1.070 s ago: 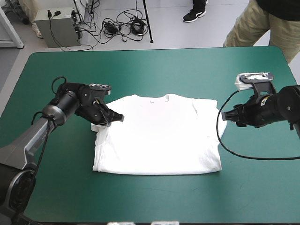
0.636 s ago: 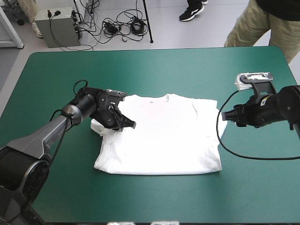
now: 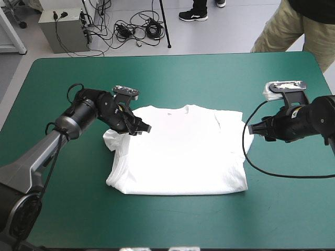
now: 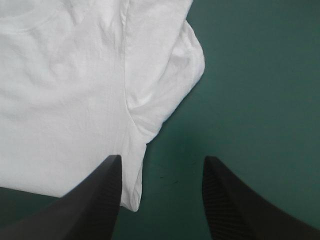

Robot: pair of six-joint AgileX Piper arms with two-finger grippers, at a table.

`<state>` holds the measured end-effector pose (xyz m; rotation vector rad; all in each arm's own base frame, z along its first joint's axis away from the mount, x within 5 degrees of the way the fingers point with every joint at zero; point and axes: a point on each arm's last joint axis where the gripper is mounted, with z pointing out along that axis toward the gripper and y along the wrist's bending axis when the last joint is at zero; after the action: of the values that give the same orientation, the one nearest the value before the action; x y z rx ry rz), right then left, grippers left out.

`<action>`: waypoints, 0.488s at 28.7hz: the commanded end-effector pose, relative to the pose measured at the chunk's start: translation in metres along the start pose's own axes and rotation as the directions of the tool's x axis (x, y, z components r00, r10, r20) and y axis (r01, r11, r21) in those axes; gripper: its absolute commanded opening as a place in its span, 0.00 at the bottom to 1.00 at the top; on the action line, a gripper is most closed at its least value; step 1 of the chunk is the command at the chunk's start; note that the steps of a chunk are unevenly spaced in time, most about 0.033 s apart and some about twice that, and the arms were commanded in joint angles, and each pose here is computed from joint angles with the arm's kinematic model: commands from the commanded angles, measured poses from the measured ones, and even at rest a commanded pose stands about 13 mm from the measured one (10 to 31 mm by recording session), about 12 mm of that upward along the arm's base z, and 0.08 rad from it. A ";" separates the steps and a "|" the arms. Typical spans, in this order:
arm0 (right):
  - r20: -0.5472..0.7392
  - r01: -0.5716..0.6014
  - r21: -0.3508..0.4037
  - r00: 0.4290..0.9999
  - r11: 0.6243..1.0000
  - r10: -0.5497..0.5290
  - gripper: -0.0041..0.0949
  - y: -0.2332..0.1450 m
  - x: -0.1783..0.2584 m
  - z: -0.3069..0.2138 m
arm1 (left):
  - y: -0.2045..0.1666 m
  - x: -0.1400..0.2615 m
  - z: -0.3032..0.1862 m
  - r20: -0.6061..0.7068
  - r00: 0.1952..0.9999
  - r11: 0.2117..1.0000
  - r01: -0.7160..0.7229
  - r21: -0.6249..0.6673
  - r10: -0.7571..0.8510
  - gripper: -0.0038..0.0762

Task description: Fold the cloth

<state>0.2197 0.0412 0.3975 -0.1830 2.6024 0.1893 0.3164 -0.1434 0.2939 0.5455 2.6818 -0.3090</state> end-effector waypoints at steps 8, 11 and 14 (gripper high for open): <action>0.070 -0.043 0.022 0.997 0.999 0.041 0.51 -0.002 -0.006 -0.011 | -0.010 0.010 -0.063 0.044 0.998 0.999 -0.047 -0.016 0.047 0.48; 0.059 -0.044 0.023 0.997 0.999 0.042 0.51 -0.003 -0.008 -0.007 | -0.010 0.012 -0.064 0.025 0.999 0.999 -0.047 -0.014 0.048 0.48; 0.061 -0.056 0.042 0.997 0.998 0.053 0.51 -0.005 -0.015 0.003 | -0.009 0.017 -0.070 -0.008 0.998 0.998 -0.055 -0.029 0.055 0.48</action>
<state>0.2291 0.0408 0.3902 -0.1145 2.6365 0.1776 0.2869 -0.1285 0.3254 0.6106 2.7352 -0.2448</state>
